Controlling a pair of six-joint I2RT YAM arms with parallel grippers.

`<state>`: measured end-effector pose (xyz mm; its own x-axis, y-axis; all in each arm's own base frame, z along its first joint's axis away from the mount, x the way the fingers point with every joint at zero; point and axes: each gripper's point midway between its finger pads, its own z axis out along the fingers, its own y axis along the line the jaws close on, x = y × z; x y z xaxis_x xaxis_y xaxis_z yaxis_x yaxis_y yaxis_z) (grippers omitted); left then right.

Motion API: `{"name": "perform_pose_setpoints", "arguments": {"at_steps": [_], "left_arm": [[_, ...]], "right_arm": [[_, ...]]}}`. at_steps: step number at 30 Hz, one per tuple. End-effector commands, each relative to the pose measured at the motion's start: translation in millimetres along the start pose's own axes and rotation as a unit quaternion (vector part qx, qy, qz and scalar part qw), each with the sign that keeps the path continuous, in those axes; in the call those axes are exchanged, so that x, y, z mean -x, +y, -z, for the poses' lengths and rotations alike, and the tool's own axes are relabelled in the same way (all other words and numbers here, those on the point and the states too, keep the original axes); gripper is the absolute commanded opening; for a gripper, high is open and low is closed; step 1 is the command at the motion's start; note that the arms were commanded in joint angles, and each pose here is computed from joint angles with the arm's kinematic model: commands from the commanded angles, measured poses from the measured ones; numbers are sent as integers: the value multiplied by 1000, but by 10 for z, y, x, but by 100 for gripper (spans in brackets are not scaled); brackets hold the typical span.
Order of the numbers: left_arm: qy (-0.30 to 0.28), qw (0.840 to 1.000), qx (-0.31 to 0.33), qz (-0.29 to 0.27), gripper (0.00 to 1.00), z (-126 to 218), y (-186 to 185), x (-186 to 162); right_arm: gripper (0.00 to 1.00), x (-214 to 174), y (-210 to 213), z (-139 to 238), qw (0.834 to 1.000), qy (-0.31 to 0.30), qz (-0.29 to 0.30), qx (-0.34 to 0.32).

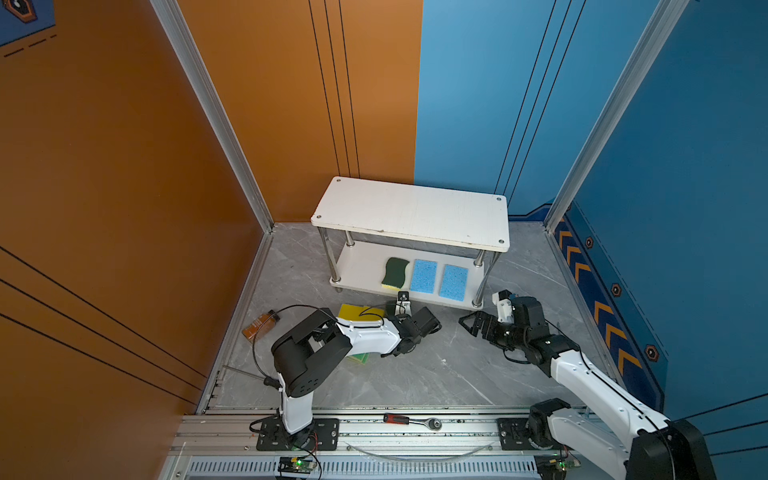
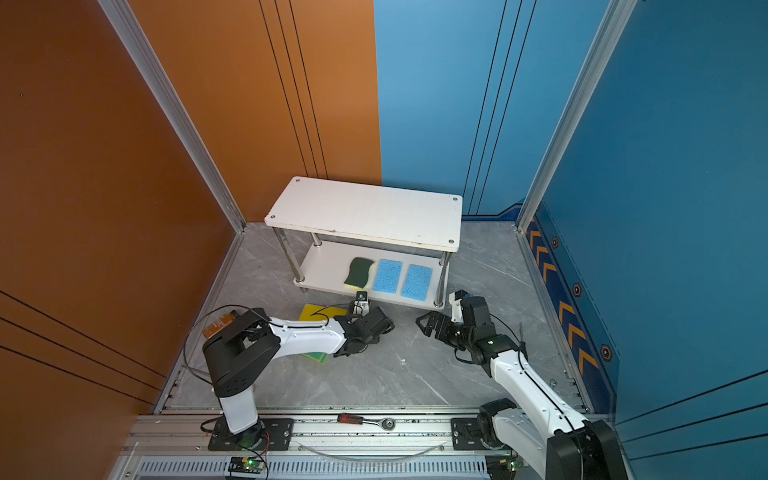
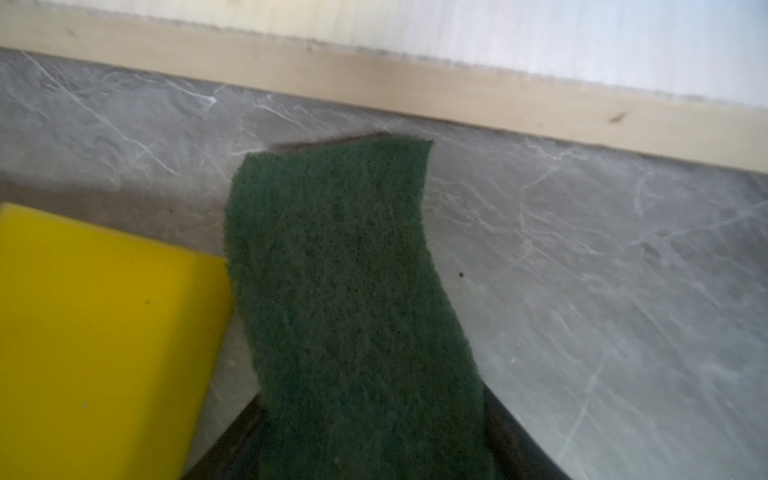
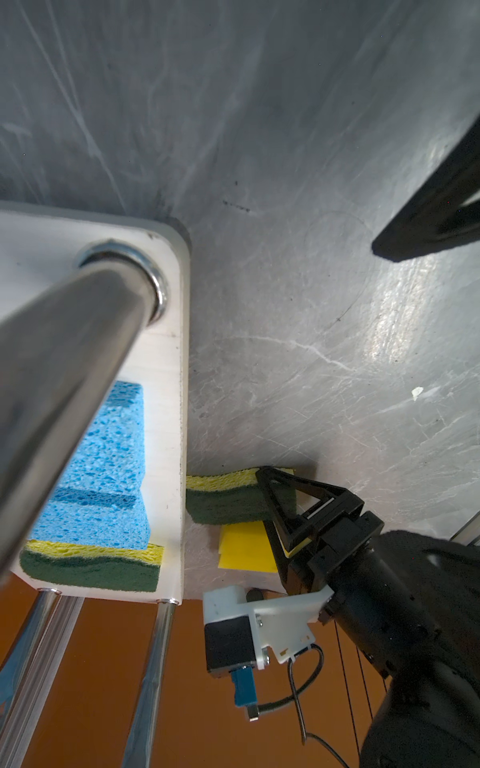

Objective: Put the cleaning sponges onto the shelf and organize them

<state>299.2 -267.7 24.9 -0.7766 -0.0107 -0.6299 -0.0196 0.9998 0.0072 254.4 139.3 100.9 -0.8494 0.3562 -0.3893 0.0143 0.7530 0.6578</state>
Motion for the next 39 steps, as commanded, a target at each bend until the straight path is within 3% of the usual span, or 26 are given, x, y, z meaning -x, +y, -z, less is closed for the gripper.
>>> {"name": "perform_pose_setpoints", "arguments": {"at_steps": [1, 10, 22, 32, 39], "left_arm": [[10, 999, 9, -32, 64, 0, 10, -66], [-13, 997, -13, -71, 57, 244, -58, -31], [-13, 995, -65, -79, 52, 639, -26, -7], [-22, 993, -90, -74, 51, 1059, 239, 91], [-71, 990, -95, -73, 51, 1372, 506, 317]], "right_arm": [[100, 66, 41, 13, 1000, -14, 3, 1], [100, 67, 43, 28, 1000, -15, 3, 0], [100, 57, 15, 61, 1000, -21, -1, -7], [100, 73, 25, 45, 1000, -22, 0, -10], [100, 50, 27, 12, 1000, -16, 0, -8]]}}
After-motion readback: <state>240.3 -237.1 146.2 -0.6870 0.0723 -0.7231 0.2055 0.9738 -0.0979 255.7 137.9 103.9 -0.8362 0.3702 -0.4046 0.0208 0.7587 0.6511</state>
